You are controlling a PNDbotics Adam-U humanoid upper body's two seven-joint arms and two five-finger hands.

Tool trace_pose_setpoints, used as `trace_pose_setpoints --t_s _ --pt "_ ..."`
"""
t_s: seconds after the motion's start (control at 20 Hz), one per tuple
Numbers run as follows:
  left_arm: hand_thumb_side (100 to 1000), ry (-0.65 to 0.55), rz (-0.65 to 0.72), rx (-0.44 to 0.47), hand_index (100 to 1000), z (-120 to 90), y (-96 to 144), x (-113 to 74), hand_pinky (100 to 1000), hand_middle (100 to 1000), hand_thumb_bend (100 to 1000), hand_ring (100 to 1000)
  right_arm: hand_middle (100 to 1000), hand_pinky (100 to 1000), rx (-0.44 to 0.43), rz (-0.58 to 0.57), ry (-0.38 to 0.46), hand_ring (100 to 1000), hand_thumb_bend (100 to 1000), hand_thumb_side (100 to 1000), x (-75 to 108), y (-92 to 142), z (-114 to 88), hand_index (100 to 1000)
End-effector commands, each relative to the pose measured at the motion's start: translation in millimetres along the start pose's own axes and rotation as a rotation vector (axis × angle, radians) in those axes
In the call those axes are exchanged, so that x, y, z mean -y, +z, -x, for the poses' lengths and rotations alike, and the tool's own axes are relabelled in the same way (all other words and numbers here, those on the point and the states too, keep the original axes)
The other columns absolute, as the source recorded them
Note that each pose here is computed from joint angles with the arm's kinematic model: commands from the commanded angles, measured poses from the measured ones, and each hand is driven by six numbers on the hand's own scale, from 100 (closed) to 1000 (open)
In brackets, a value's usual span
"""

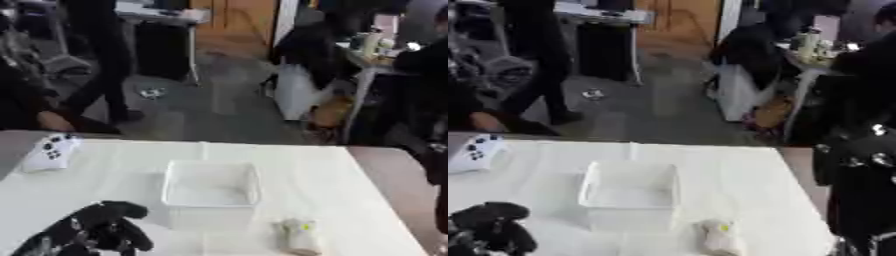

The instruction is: Pick up objects on the table and place them in the box.

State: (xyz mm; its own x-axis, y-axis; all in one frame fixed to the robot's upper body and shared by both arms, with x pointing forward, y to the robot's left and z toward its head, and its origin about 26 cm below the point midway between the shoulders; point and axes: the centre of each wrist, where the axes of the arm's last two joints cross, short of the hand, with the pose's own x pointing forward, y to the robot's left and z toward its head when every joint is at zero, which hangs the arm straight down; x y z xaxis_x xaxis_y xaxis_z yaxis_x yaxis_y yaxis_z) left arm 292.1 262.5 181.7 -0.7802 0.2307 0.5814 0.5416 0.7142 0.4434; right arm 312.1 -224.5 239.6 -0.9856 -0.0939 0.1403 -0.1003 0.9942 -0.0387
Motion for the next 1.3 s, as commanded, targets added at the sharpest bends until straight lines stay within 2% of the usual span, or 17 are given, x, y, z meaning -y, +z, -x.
trace_pose_setpoints --t_s 0.05,0.1,0.15,0.2,0.25,0.3,0.35,0.4,0.5,0.6,0.95,1.05,1.1,1.15,1.2,1.25,1.3 --pt "900 -0.009 0.019 0.018 921 -5 -5 -1.4 352 844 535 705 512 186 0.013 -0.033 0.038 357 373 1000 1.0 -6 -3 637" --pt "900 -0.009 0.019 0.018 921 -5 -4 -1.3 352 844 535 705 438 100 0.010 -0.037 0.045 287 339 1000 0.8 -6 -3 582" --pt "901 -0.009 0.019 0.017 921 -5 -4 -1.2 352 844 536 705 570 292 0.008 -0.043 0.053 419 397 1000 0.8 -6 -3 673" --pt "900 -0.009 0.019 0.017 921 -5 -4 -1.2 352 844 535 705 506 177 0.007 -0.046 0.059 351 370 1000 0.7 -6 -3 633" --pt "900 -0.009 0.019 0.017 921 -5 -4 -1.2 352 844 536 705 617 214 0.006 -0.046 0.060 374 408 1000 0.3 -6 -3 703" --pt "900 -0.009 0.019 0.017 921 -5 -4 -1.2 352 844 537 705 645 433 0.004 -0.049 0.066 499 413 1000 0.6 -6 -3 723" --pt "900 -0.009 0.019 0.017 921 -5 -4 -1.2 352 844 536 705 658 450 0.002 -0.053 0.076 507 414 1000 1.0 -6 -3 732" --pt "901 -0.009 0.019 0.017 921 -5 -4 -1.2 352 844 536 705 575 303 0.001 -0.054 0.081 426 398 1000 0.9 -6 -3 676" --pt "900 -0.009 0.019 0.017 921 -5 -4 -1.1 352 844 536 705 637 421 0.002 -0.054 0.085 492 411 1000 0.5 -6 -3 717" --pt "898 -0.010 0.019 0.018 920 -5 -4 -1.2 353 844 537 705 656 467 0.000 -0.052 0.091 504 412 1000 0.6 -6 -3 727" --pt "902 -0.006 0.012 0.018 921 -5 -4 -1.0 352 845 535 705 633 460 -0.026 -0.005 0.144 477 415 1000 5.3 -6 -4 721" --pt "904 0.000 0.007 0.013 922 -5 -3 0.0 351 845 535 706 631 452 -0.058 0.018 0.197 462 428 1000 9.9 -6 -4 725" --pt "900 0.003 0.004 0.008 921 -4 -2 0.7 353 844 536 705 640 466 -0.080 0.022 0.238 488 411 1000 13.6 -7 -5 720" --pt "907 0.004 0.003 0.007 923 -4 -1 0.7 350 845 535 705 641 458 -0.081 0.025 0.253 464 446 1000 13.0 -7 -5 730" --pt "904 -0.002 -0.003 0.002 922 -4 1 0.7 351 845 535 706 631 454 -0.101 0.010 0.308 466 423 1000 18.1 -9 -6 723" --pt "917 -0.004 -0.002 0.002 924 -4 1 1.2 346 846 531 705 672 468 -0.111 0.018 0.323 464 483 1000 17.4 -9 -5 760" --pt "906 0.005 -0.010 -0.016 922 -3 5 3.5 350 845 535 705 638 455 -0.139 -0.031 0.403 463 441 1000 24.4 -12 -5 728"
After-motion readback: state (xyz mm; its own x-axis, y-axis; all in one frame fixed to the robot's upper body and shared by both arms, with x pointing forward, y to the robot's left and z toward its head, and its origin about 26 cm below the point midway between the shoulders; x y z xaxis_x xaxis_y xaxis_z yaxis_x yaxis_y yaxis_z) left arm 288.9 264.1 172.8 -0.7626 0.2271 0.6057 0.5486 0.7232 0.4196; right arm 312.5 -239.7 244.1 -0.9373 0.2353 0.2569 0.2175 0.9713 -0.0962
